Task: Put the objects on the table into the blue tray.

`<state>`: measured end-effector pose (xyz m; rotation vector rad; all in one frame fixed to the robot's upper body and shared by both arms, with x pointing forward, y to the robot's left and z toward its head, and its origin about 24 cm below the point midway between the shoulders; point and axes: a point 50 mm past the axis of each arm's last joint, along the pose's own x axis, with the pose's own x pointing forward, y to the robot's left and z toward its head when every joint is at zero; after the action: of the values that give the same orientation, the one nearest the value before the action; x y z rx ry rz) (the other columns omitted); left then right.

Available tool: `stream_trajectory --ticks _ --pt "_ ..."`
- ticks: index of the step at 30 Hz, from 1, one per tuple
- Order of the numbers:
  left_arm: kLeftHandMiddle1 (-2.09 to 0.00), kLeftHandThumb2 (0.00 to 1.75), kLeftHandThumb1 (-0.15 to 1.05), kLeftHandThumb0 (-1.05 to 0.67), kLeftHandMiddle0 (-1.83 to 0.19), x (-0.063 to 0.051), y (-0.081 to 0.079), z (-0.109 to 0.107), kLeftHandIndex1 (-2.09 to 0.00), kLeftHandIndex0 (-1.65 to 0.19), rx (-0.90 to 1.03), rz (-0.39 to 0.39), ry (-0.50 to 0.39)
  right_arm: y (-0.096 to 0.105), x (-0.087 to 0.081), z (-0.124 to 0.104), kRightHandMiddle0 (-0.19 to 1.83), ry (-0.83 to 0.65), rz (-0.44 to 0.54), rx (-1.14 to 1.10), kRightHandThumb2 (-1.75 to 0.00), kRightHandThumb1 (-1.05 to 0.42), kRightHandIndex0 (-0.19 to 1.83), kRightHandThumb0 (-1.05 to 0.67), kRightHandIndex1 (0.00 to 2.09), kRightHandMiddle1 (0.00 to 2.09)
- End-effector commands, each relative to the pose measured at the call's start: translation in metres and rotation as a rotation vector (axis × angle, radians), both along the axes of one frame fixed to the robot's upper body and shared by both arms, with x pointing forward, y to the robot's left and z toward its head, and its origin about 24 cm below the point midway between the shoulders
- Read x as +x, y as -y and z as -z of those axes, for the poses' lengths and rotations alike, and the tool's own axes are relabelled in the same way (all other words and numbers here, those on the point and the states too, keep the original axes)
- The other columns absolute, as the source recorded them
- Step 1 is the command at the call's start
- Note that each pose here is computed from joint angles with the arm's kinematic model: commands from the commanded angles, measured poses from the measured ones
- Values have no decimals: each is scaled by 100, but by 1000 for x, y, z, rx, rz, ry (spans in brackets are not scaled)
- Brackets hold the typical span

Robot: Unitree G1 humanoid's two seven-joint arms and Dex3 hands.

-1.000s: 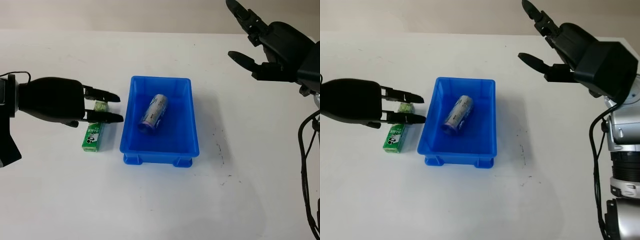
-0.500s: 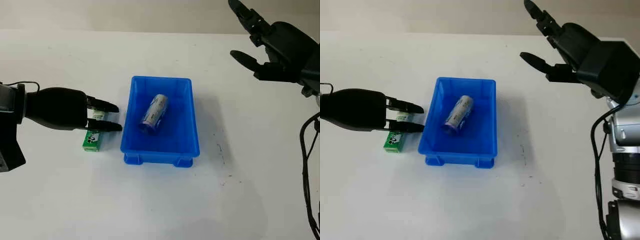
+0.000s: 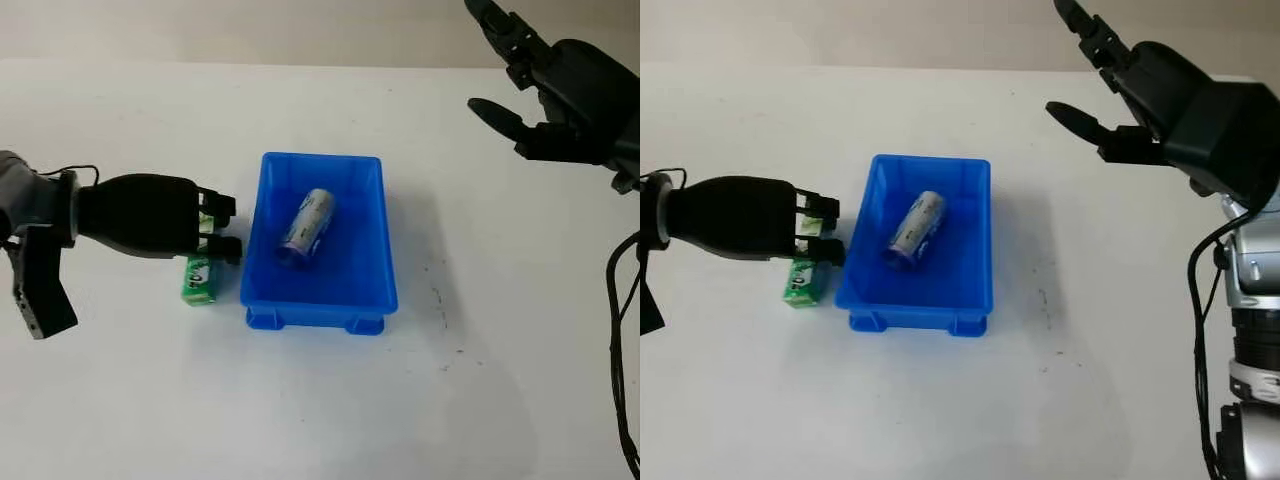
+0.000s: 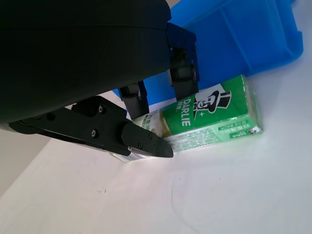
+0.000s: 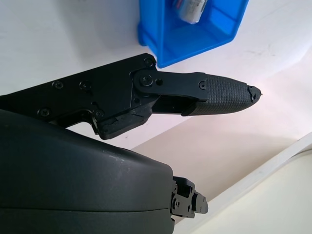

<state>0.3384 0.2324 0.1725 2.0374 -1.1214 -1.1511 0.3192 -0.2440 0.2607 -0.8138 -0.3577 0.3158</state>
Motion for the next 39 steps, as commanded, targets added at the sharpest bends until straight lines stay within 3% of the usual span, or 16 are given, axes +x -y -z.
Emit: stream_trajectory --ticks 1,9,15,19,25,32,36,37,39 --pt "-209 6 101 -17 -47 -5 -7 17 -209 -14 49 -35 -75 5 -3 -2 -15 17 10 -6 -51 -105 -18 -81 5 6" --pt "-209 6 100 -20 -33 -6 -6 17 -193 -10 96 -61 -80 7 -2 0 -14 27 19 1 -52 -105 -17 -80 6 6" --pt "-209 6 103 -16 -36 -5 -9 16 -209 -10 121 -126 -66 9 -2 0 -13 34 36 1 -51 -105 -16 -80 6 6" --pt "-209 13 105 -13 -27 0 -14 10 -209 -10 178 -262 -32 11 -2 0 -13 31 34 0 -50 -105 -16 -80 6 6" --pt "-209 8 103 -8 -23 6 -31 1 -209 -9 116 -429 58 10 -1 0 -13 32 29 0 -50 -105 -16 -81 6 6" --pt "-209 6 103 -8 -10 13 -61 -15 -206 4 231 -606 204 10 0 0 -13 26 18 9 -50 -105 -16 -78 6 6" --pt "-209 5 100 -3 -13 12 -77 -20 -208 -6 227 -685 255 9 0 0 -13 29 21 11 -49 -105 -16 -79 6 6" --pt "-208 5 100 -4 -11 15 -80 -23 -207 -4 269 -750 257 9 0 0 -12 30 22 8 -49 -105 -16 -79 6 6" --pt "-160 6 102 -6 -8 19 -84 -27 -163 -2 290 -847 250 9 0 0 -12 32 23 5 -49 -105 -15 -80 6 6"
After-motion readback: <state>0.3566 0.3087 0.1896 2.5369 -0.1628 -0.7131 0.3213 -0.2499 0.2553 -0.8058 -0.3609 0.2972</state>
